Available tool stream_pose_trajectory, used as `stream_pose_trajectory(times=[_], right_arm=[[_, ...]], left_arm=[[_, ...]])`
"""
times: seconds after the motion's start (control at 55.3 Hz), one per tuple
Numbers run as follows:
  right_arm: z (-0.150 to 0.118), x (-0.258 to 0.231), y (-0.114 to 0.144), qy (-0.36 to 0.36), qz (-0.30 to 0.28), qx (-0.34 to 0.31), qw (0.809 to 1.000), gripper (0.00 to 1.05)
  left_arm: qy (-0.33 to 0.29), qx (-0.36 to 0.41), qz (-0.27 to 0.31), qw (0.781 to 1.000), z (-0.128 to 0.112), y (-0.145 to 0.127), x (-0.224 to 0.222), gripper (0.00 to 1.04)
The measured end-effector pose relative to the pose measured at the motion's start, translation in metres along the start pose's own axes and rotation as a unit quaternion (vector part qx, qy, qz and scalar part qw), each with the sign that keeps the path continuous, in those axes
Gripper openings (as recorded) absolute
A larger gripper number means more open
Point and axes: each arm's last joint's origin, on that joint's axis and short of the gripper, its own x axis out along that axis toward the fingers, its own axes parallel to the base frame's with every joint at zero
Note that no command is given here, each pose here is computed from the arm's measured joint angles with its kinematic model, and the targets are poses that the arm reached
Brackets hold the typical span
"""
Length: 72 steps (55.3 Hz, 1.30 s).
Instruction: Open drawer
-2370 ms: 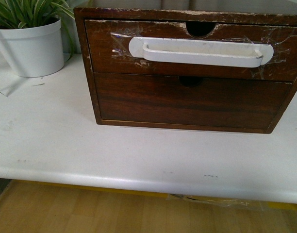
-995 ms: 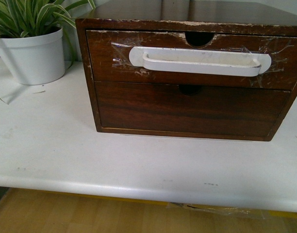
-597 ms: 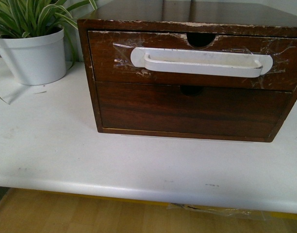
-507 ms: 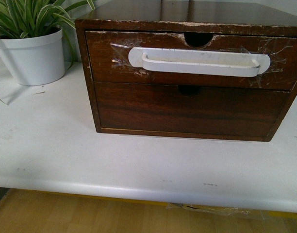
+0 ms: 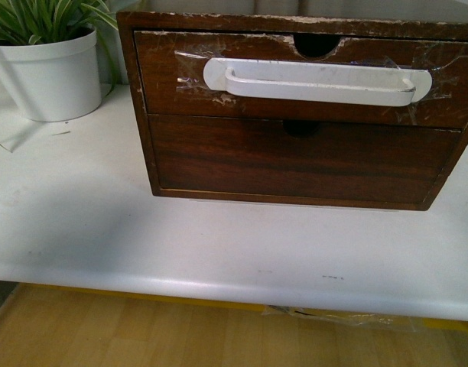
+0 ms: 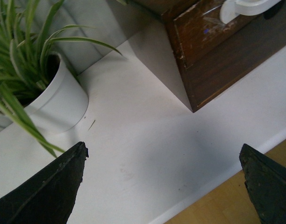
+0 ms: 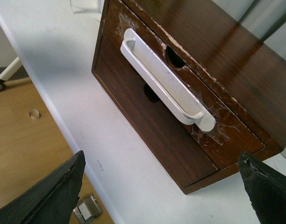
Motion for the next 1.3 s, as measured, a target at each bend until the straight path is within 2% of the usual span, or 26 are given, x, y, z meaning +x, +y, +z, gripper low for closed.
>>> stream_pose_trajectory(times=[0.253,0.76,0.887,1.14,1.303], right_arm=[[0.009,0.018,-0.022,0.04,0.05,-0.068,0.996,0.96],[0.014,0.062,-0.023,0.072,0.13,-0.145,0.978,0.96],[0.011,0.073,-0.026,0.084,0.135,-0.151,0.976,0.96],[0.007,0.078,-0.039,0.092,0.131,-0.148,0.976,0.96],[0.004,0.076,-0.044,0.099,0.128,-0.146,0.976,0.96]], left_arm=[[0.011,0.082,-0.107,0.991,0.033,0.015,0.037,0.99],[0.019,0.129,-0.206,0.97,0.072,0.02,0.099,0.99],[0.002,0.134,-0.23,0.964,0.083,0.013,0.109,0.99],[-0.024,0.161,-0.292,0.943,0.11,-0.02,0.117,0.99],[-0.027,0.175,-0.305,0.936,0.117,-0.033,0.127,0.99]])
